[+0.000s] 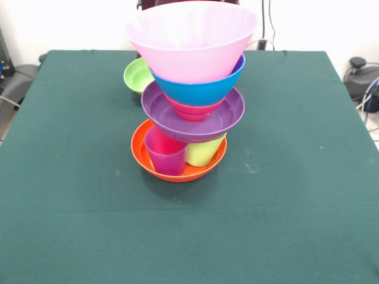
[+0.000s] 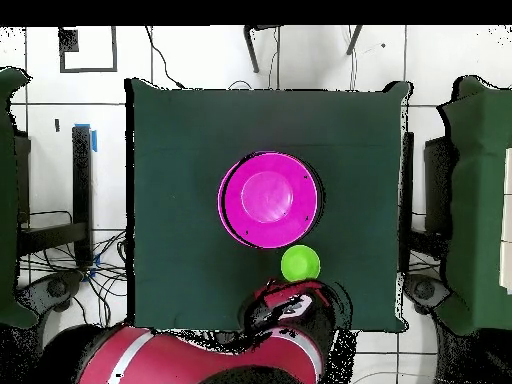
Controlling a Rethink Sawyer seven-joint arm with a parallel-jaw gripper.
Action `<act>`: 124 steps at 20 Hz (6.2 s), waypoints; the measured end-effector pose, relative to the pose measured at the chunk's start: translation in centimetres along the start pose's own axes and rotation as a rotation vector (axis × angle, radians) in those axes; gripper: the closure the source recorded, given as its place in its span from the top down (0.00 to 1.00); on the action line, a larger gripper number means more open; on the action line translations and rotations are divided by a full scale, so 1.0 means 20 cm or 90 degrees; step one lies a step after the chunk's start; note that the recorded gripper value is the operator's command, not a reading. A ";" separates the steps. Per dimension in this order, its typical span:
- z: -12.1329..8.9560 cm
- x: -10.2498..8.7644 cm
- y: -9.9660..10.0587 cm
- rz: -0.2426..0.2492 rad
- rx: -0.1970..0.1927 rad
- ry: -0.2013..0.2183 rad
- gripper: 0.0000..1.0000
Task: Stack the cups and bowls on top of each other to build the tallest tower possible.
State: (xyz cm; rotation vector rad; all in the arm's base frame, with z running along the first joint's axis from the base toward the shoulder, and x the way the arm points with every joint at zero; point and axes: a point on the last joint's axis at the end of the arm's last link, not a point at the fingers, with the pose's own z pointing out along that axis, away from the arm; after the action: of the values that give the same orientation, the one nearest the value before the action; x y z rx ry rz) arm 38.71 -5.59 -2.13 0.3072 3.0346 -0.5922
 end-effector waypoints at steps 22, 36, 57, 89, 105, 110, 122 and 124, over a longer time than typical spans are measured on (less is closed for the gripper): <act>-0.08 -0.04 0.14 -0.008 -0.037 -0.002 1.00; -0.12 0.05 0.20 -0.014 -0.055 0.020 1.00; -0.28 0.13 0.30 -0.152 -0.027 -0.010 1.00; 0.03 0.14 0.25 -0.251 0.003 -0.028 1.00; 0.08 0.18 0.17 -0.255 0.022 -0.015 0.00; 0.07 0.13 0.15 -0.221 0.010 -0.016 0.00; -0.05 -0.02 0.05 -0.098 0.006 0.016 0.00; -0.07 -0.03 0.04 -0.089 0.000 0.015 0.00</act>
State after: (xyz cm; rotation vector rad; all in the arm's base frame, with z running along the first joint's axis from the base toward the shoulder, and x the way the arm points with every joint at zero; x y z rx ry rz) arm 39.44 -4.45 -1.06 0.1024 3.0975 -0.6010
